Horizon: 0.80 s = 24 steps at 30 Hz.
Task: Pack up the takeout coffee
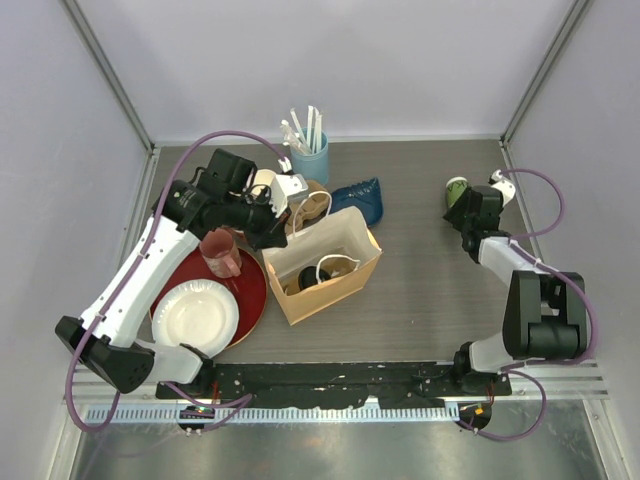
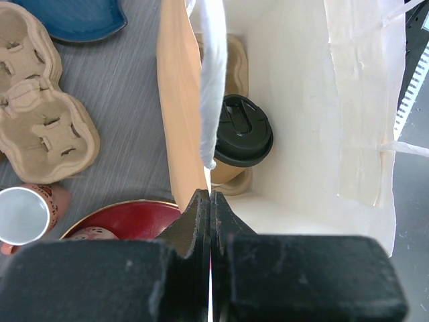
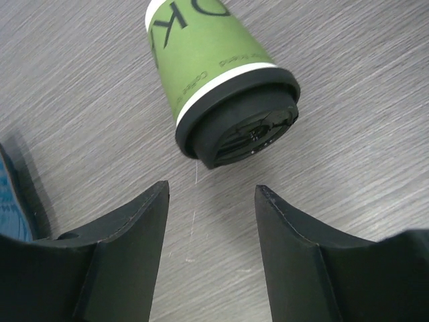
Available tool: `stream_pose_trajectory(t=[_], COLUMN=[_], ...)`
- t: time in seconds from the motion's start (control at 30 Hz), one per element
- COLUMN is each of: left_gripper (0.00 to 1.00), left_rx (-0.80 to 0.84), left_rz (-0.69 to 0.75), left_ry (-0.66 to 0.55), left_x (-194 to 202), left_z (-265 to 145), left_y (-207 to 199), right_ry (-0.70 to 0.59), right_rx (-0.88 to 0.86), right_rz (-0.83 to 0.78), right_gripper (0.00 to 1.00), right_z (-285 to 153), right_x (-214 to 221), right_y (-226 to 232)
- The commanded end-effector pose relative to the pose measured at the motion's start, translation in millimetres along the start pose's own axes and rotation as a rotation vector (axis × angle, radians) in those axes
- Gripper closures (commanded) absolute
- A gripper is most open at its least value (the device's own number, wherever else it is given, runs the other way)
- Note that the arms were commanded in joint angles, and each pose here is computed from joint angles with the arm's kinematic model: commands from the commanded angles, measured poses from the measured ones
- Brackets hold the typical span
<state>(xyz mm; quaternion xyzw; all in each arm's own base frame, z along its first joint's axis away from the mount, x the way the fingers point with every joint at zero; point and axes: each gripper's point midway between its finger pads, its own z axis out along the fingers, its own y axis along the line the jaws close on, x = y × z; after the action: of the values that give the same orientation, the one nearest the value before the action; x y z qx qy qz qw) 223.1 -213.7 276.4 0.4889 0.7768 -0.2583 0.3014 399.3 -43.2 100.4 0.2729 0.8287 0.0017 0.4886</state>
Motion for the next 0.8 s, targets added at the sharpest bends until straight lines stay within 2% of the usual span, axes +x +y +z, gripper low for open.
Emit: stream_pose_trajectory(t=[0.0,0.13,0.47,0.77], left_gripper=[1.00,1.00,1.00,1.00], left_rx=[-0.006,-0.009,-0.007,0.001], left_rz=[0.019,0.018,0.019,0.019], left_ry=[-0.055,-0.058,-0.064,-0.065], left_x=[-12,-14,-18,-18], left_z=[-9,-10,-10,-10], left_y=[-3,-3,-2,-3], right_ry=[-0.136,-0.077,-0.097,-0.084], right_rx=[-0.042,-0.075,-0.091,-0.099], right_rz=[0.092,0.071,-0.011,-0.083], right_gripper=[0.45,0.48,0.60,0.66], right_z=[13,30,39,47], right_x=[-35,-24,-34,-26], right_y=[9,18,22,21])
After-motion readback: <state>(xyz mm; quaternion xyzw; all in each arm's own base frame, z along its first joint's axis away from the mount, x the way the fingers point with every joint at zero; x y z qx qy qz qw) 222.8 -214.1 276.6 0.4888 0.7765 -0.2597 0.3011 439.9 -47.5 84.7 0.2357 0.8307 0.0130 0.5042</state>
